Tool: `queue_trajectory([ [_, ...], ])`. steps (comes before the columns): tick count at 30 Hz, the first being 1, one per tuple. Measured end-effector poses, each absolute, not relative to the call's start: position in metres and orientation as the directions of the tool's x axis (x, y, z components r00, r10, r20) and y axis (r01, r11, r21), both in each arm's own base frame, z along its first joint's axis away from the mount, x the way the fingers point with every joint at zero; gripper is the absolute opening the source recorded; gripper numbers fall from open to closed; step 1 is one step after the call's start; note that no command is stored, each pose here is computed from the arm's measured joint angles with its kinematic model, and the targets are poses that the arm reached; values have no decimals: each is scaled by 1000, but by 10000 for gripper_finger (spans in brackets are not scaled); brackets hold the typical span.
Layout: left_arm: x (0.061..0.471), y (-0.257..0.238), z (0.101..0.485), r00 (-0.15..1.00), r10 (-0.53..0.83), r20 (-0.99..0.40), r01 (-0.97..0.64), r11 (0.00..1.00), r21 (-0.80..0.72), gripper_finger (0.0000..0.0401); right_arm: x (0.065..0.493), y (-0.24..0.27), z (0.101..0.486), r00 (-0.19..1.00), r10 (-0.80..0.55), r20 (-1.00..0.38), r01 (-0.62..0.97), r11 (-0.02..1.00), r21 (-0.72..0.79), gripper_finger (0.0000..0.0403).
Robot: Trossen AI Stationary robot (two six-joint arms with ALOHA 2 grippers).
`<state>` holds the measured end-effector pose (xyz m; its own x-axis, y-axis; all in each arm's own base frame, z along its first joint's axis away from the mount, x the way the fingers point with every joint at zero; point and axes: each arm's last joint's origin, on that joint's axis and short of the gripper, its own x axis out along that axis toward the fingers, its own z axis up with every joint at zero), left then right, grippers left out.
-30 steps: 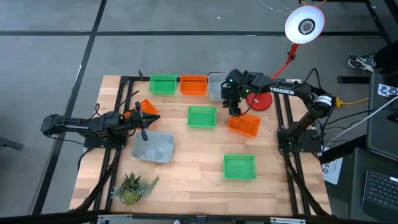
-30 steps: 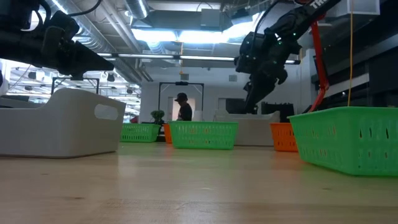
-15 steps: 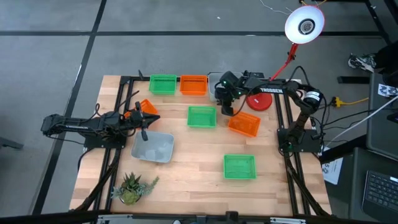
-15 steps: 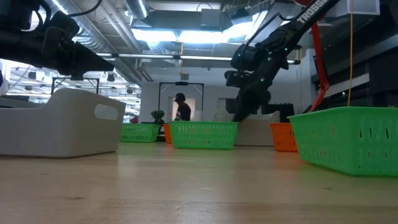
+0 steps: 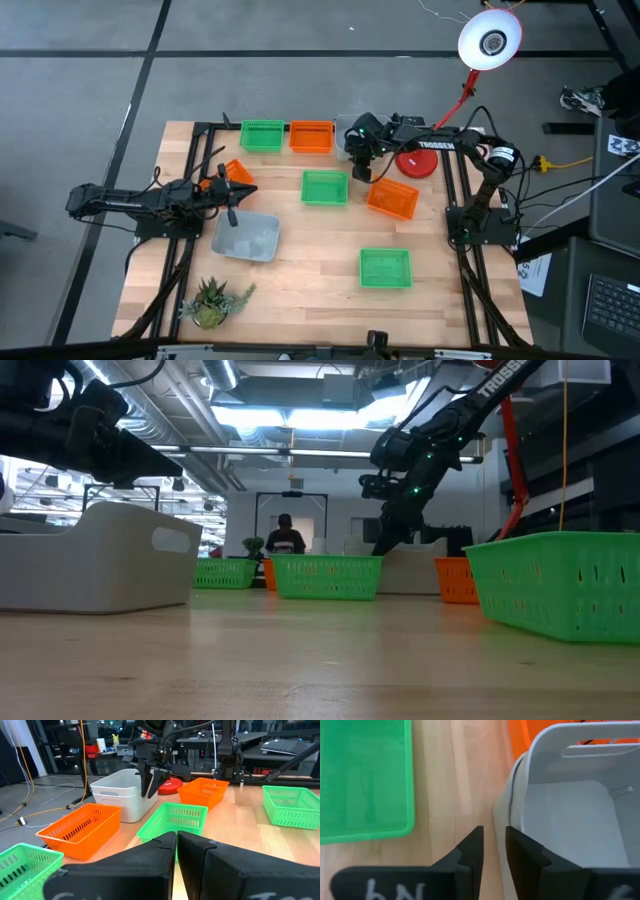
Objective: Stack baskets by color
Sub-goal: Adjust the top gray bin on the table, then adjust the bottom right orange bin
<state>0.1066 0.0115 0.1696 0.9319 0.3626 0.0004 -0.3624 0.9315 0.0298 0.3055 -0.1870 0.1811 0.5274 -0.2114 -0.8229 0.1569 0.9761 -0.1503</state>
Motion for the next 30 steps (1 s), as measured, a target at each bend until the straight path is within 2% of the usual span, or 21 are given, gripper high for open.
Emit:
queue_trajectory([
  [10, 107, 12, 170, 932, 363, 1, -363, 931, 30, 9, 304, -186, 183, 548, -162, -820, 149, 984, -95, 84],
  [17, 107, 11, 170, 932, 362, 1, -362, 932, 29, 9, 302, -169, 220, 525, -101, -845, 145, 989, -29, 84],
  [21, 107, 11, 170, 932, 362, 1, -362, 932, 29, 9, 290, -152, 243, 446, -41, -894, 208, 976, 59, 84],
  [27, 107, 12, 170, 932, 363, 1, -362, 932, 30, 9, 257, -124, 257, 239, 78, -968, 291, 945, 148, 84],
  [30, 107, 11, 170, 932, 362, 1, -362, 932, 29, 9, 244, -111, 260, 198, 100, -975, 327, 931, 162, 84],
])
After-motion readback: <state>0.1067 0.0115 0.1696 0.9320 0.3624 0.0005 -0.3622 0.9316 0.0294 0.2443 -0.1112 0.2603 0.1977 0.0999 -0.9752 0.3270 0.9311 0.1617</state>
